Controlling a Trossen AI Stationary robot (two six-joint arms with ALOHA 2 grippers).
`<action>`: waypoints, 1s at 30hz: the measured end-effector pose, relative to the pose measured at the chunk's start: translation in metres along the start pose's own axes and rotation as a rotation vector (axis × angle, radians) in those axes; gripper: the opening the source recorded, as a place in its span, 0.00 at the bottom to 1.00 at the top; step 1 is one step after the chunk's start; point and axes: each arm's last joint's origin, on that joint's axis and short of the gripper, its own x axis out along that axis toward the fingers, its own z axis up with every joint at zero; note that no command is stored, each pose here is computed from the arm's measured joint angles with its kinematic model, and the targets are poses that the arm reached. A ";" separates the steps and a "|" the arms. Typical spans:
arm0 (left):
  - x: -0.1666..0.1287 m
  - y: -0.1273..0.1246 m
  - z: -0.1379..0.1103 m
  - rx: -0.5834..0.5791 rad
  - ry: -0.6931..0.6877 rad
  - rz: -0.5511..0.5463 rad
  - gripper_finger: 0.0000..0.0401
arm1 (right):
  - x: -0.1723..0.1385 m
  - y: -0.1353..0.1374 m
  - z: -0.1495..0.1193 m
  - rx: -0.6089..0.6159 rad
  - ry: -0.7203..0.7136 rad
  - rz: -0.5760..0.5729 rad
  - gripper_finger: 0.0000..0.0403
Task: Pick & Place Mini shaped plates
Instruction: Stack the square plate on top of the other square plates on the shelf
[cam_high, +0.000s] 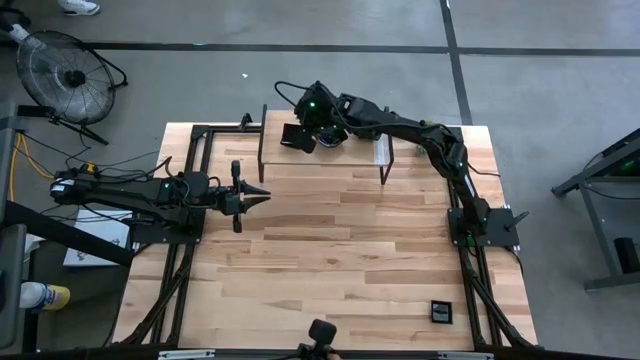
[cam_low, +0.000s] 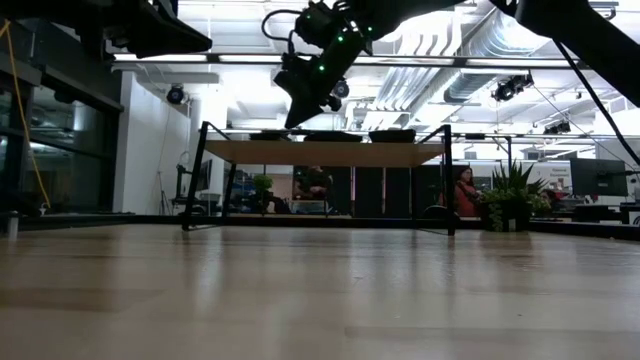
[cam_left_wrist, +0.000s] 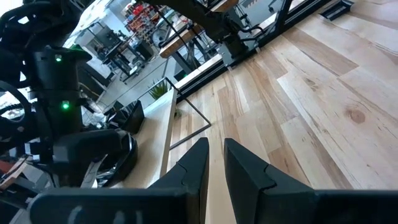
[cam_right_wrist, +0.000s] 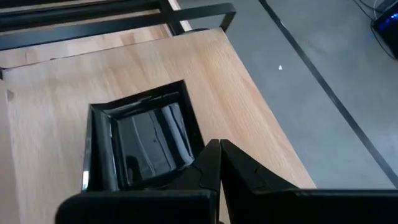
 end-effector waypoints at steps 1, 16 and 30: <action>0.000 0.000 0.000 0.000 0.000 0.000 0.12 | 0.000 0.000 0.000 0.000 0.003 -0.001 0.00; 0.000 -0.001 -0.001 -0.001 0.011 -0.008 0.12 | 0.000 -0.001 -0.001 -0.037 0.013 -0.037 0.00; 0.000 -0.001 -0.001 -0.001 0.012 -0.008 0.12 | 0.000 0.000 0.001 -0.202 -0.005 -0.018 0.00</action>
